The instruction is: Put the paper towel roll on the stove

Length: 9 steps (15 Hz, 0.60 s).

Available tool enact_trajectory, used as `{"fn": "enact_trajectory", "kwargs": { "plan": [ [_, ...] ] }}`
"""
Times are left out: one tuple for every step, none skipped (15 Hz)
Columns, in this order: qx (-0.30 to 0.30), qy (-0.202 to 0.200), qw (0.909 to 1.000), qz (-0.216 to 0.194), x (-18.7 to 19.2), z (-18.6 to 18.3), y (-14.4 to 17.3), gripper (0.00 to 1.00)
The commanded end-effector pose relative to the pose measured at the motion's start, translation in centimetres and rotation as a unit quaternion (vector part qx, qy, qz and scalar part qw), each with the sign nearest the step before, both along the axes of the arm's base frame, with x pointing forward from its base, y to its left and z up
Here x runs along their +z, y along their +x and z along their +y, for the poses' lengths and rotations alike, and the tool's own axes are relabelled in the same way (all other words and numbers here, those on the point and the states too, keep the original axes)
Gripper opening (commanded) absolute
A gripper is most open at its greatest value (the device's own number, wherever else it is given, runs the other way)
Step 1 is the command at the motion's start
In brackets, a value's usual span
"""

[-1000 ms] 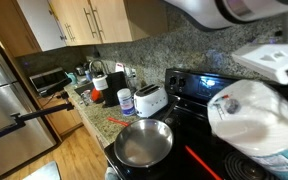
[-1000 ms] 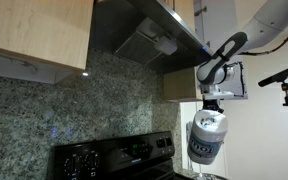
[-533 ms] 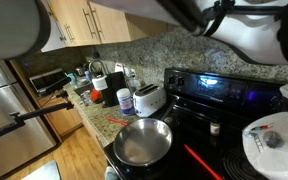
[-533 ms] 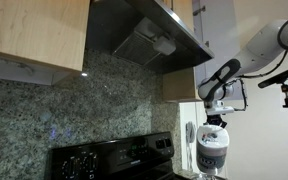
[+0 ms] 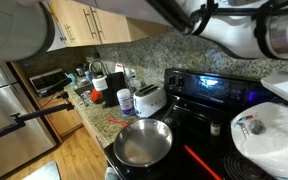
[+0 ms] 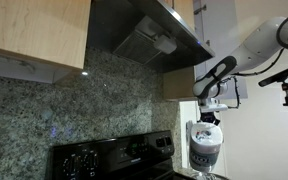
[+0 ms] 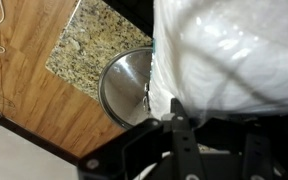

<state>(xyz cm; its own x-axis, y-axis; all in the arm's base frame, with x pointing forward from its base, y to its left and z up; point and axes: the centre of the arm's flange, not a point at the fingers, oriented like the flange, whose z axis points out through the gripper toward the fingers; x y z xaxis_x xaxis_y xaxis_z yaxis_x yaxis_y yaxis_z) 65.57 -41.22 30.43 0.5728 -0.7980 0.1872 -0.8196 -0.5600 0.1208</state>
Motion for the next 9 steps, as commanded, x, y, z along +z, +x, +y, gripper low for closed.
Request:
{"fn": "enact_trajectory", "kwargs": {
  "plan": [
    [0.022, 0.030, 0.9993, 0.011, 2.0, 2.2, 0.3, 0.00],
    [0.039, 0.044, 0.9981, 0.018, 2.0, 3.2, 0.2, 0.00],
    [0.054, 0.051, 0.9970, 0.023, 2.0, 3.5, 0.4, 0.00],
    [0.074, 0.059, 0.9950, 0.030, 2.0, 3.9, 0.6, 0.00],
    [0.087, 0.059, 0.9939, 0.033, 2.0, 4.2, 0.8, 0.00],
    [0.108, 0.061, 0.9915, 0.040, 2.0, 4.4, 1.0, 0.00],
    [0.121, 0.059, 0.9899, 0.044, 2.1, 4.6, 1.1, 0.00],
    [0.134, 0.056, 0.9882, 0.049, 2.2, 4.8, 1.2, 0.00],
    [0.149, 0.049, 0.9860, 0.057, 2.3, 4.7, 1.2, 0.00]
  ]
}}
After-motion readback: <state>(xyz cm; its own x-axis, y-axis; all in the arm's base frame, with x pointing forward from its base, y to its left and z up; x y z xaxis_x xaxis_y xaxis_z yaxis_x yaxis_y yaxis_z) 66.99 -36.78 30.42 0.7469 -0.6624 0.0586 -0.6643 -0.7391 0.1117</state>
